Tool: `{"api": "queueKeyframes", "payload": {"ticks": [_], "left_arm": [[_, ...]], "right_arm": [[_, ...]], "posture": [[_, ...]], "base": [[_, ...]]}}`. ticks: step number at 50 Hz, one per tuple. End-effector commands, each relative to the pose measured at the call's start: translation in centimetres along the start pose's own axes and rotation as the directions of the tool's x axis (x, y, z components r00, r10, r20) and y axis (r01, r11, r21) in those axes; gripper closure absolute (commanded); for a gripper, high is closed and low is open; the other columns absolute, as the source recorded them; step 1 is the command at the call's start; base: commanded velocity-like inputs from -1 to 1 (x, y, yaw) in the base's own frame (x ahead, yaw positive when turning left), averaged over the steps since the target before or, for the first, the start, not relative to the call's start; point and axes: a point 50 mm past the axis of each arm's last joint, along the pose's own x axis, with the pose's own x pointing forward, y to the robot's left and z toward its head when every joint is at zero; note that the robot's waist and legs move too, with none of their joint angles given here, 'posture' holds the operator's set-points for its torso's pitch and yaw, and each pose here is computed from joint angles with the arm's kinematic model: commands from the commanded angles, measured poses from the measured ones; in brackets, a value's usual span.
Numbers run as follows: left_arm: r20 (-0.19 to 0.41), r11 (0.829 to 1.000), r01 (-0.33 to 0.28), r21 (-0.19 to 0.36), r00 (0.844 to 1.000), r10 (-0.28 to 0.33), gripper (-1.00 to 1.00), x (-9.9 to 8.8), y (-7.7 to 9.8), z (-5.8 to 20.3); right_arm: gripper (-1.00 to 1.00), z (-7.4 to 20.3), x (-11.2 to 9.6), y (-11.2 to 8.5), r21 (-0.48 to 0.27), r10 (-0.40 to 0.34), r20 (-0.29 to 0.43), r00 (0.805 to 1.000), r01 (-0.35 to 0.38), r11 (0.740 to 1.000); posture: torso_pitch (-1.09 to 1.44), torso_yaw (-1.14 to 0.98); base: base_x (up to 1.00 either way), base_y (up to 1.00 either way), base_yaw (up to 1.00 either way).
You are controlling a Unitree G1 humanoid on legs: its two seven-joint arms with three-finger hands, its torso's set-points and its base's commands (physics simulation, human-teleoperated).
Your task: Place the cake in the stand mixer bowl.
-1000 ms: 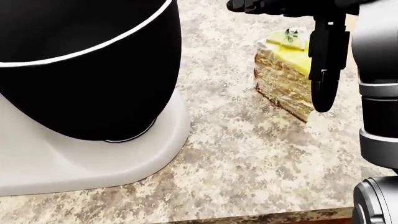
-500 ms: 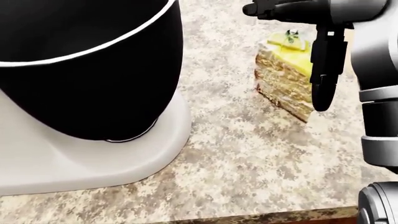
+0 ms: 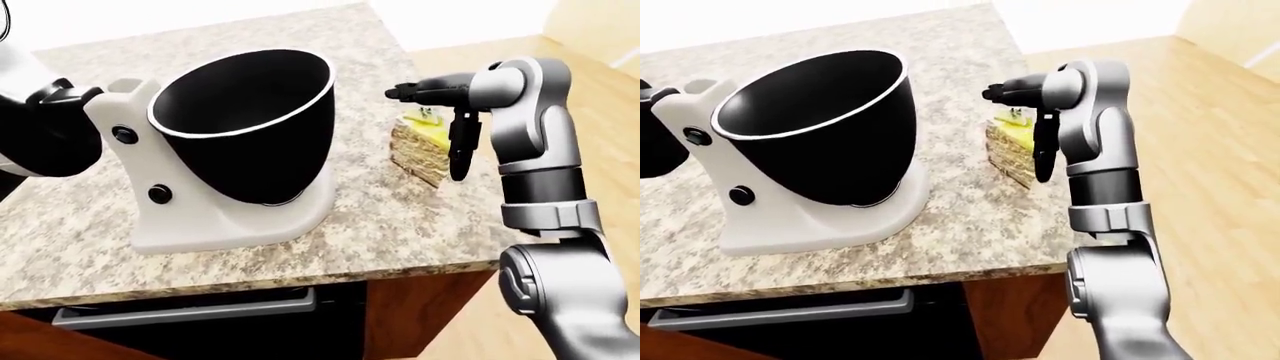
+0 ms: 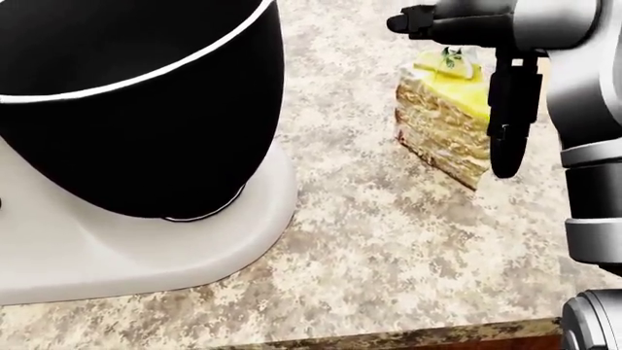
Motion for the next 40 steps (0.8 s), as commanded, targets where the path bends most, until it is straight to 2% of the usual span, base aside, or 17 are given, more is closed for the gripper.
{"api": "queueKeyframes", "payload": {"ticks": [1,3,4,5,7,9,16,19,22,23,24,27,32,38,40], "left_arm": [[-0.019,1.000,-0.005,0.012,1.000,0.005,-1.00,0.0,0.0,0.1],[-0.020,1.000,-0.005,0.012,1.000,0.005,-1.00,0.0,0.0,0.0],[-0.020,1.000,-0.005,0.012,1.000,0.005,-1.00,0.0,0.1,0.0],[-0.020,1.000,-0.005,0.012,1.000,0.005,-1.00,0.0,0.0,0.0],[-0.021,1.000,-0.003,0.012,1.000,0.003,-1.00,0.0,0.0,-0.1],[-0.021,1.000,-0.002,0.012,1.000,0.002,-1.00,0.0,-0.1,-0.1],[-0.024,1.000,-0.007,0.008,1.000,0.007,-1.00,0.1,0.1,0.0],[-0.023,1.000,-0.008,0.007,1.000,0.008,-1.00,0.1,0.2,0.0],[-0.025,1.000,-0.005,0.009,1.000,0.005,-1.00,0.2,0.1,-0.2],[-0.025,1.000,-0.005,0.009,1.000,0.005,-1.00,0.2,0.0,-0.2],[-0.025,1.000,-0.004,0.010,1.000,0.004,-1.00,0.2,0.0,-0.2],[-0.027,1.000,-0.002,0.011,1.000,0.002,-1.00,0.3,-0.1,-0.5],[-0.027,1.000,-0.001,0.009,1.000,0.002,-1.00,0.3,0.0,-0.5],[-0.027,1.000,0.001,0.011,1.000,0.000,-1.00,0.3,-0.2,-0.6],[-0.027,1.000,0.002,0.011,1.000,-0.001,-1.00,0.2,-0.2,-0.6]], "right_arm": [[-1.00,0.6,-1.1,-1.6,-0.024,-0.097,0.014,0.995,0.098,0.995],[-1.00,0.6,-0.9,-1.6,-0.031,-0.110,0.012,0.994,0.110,0.993],[-1.00,0.6,-0.7,-1.9,-0.047,-0.153,0.022,0.988,0.154,0.987],[-1.00,0.6,-0.5,-2.5,-0.015,-0.177,0.012,0.984,0.177,0.984],[-1.00,0.5,-0.2,-2.9,-0.028,-0.212,0.004,0.977,0.212,0.977],[-1.00,0.4,0.0,-2.8,-0.026,-0.214,0.001,0.977,0.214,0.976],[-1.00,0.5,0.7,-1.7,-0.035,-0.181,0.001,0.984,0.181,0.983],[-1.00,0.7,0.4,-1.6,-0.015,-0.165,0.010,0.986,0.165,0.986],[-1.00,0.5,0.2,-0.8,-0.020,-0.119,0.024,0.993,0.119,0.993],[0.58,0.4,0.2,-0.5,-0.028,-0.103,0.030,0.994,0.103,0.994],[0.93,0.4,0.0,-0.4,-0.034,-0.088,0.030,0.996,0.089,0.995],[0.91,0.1,-0.5,-0.5,-0.030,-0.074,0.027,0.997,0.074,0.997],[0.93,-0.3,-0.3,-0.2,-0.020,-0.063,0.016,0.998,0.063,0.998],[0.95,-0.9,-0.1,-0.2,-0.010,-0.086,0.012,0.996,0.086,0.996],[0.95,-0.9,-0.6,-1.0,0.002,-0.109,0.017,0.994,0.109,0.994]], "posture": [[0.00,0.00],[0.00,0.00],[0.00,0.00],[0.00,0.00],[0.00,0.00],[0.00,0.00],[0.00,0.00],[0.00,0.00],[0.00,0.00],[0.00,0.00],[0.00,0.00],[0.00,0.00],[0.00,0.00],[0.00,0.00],[0.00,0.00]], "base": [[0.00,0.00,0.00],[0.00,0.00,0.00],[0.00,0.00,0.00],[0.00,0.00,0.00],[0.00,0.00,0.00],[0.00,0.00,0.00],[0.00,0.00,0.00],[0.00,0.00,0.00],[0.00,0.00,0.00],[0.00,0.00,0.00],[0.00,0.00,0.00],[0.00,0.00,0.00],[0.00,0.00,0.00],[0.00,0.00,0.00],[0.00,0.00,0.00]]}}
